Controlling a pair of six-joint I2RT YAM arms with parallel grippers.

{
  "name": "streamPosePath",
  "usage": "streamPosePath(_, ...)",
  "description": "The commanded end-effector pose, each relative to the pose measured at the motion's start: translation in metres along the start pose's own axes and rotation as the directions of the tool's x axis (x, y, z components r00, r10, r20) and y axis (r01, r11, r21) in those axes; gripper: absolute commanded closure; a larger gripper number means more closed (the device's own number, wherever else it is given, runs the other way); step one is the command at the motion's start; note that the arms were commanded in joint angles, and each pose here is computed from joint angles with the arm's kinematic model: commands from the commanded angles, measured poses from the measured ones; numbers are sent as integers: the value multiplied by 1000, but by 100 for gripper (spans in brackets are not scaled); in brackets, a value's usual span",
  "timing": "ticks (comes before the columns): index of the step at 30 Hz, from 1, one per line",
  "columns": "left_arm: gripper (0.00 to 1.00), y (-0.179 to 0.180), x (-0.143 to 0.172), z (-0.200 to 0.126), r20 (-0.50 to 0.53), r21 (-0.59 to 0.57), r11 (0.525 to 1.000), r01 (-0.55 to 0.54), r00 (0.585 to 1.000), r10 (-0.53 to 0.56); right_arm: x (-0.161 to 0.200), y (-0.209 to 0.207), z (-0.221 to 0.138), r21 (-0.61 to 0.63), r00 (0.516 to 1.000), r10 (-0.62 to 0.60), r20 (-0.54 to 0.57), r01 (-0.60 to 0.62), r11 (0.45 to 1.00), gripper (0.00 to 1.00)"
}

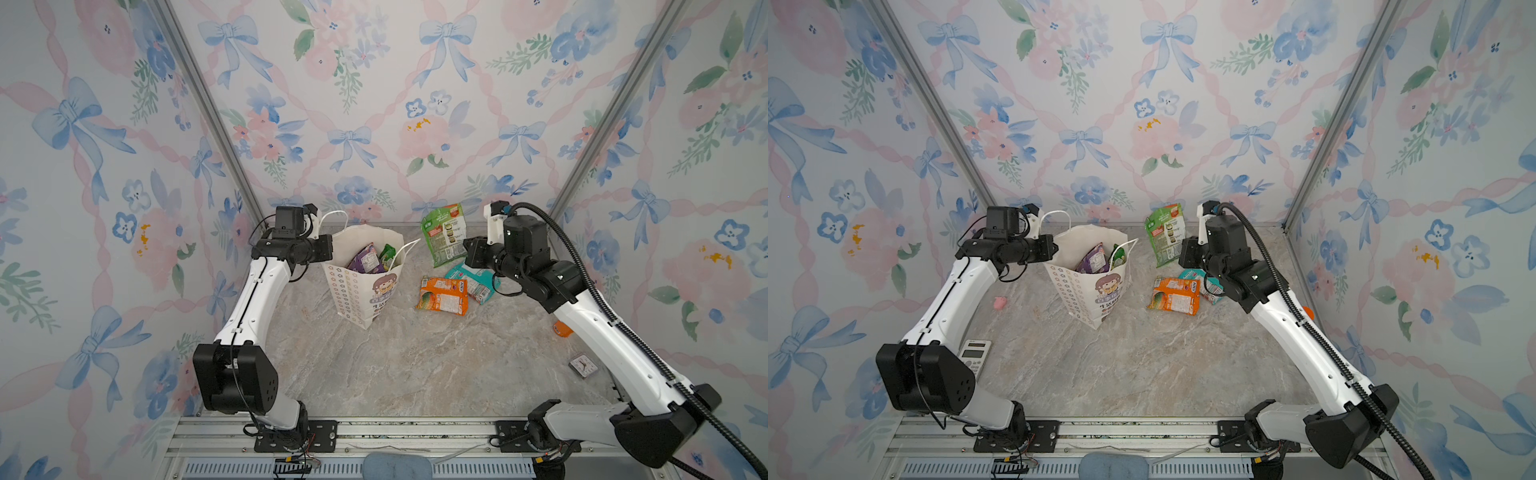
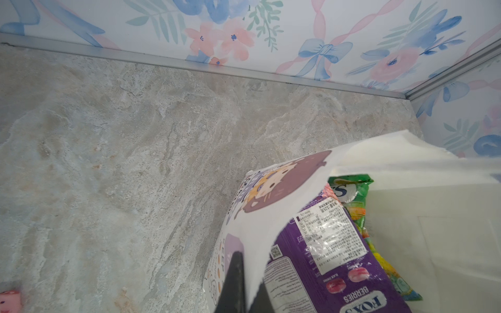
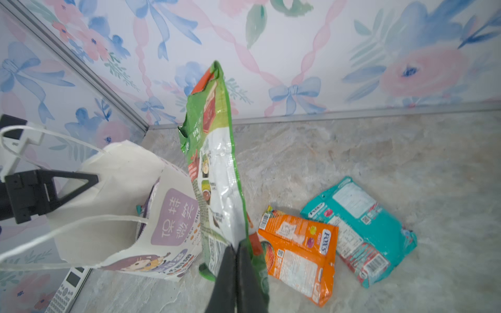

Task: Place the snacks into the paper bag
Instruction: Pick up the snack at the center of the table, then place the snack in the paper bag.

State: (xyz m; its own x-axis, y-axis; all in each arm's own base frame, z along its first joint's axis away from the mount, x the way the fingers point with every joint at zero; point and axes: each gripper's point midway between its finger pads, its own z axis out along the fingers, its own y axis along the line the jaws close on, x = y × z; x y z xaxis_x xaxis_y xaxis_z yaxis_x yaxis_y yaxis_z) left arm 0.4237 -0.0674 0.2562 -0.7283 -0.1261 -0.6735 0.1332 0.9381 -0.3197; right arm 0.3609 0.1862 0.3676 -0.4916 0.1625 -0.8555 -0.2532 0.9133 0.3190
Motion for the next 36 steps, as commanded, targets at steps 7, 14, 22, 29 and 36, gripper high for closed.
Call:
streamPosePath(7,100,-12,-11,-6,46,38,999,-20,999,19,-80,53,9,-48,974,-130,184,141,989,100)
streamPosePath(14,100,-14,-10,-6,46,42,999,-23,999,21,-90,112,36,-106,958,-212,194,235,966,100)
streamPosePath(22,100,-13,-10,-5,44,40,999,-21,999,20,-51,160,58,-176,951,-288,115,305,936,100)
streamPosePath(29,100,-12,-10,-4,43,34,999,-23,999,21,-17,150,55,-180,962,-267,59,274,945,100)
streamPosePath(36,100,-11,-10,-4,44,31,999,-23,999,21,13,135,62,-165,969,-246,-12,241,956,100)
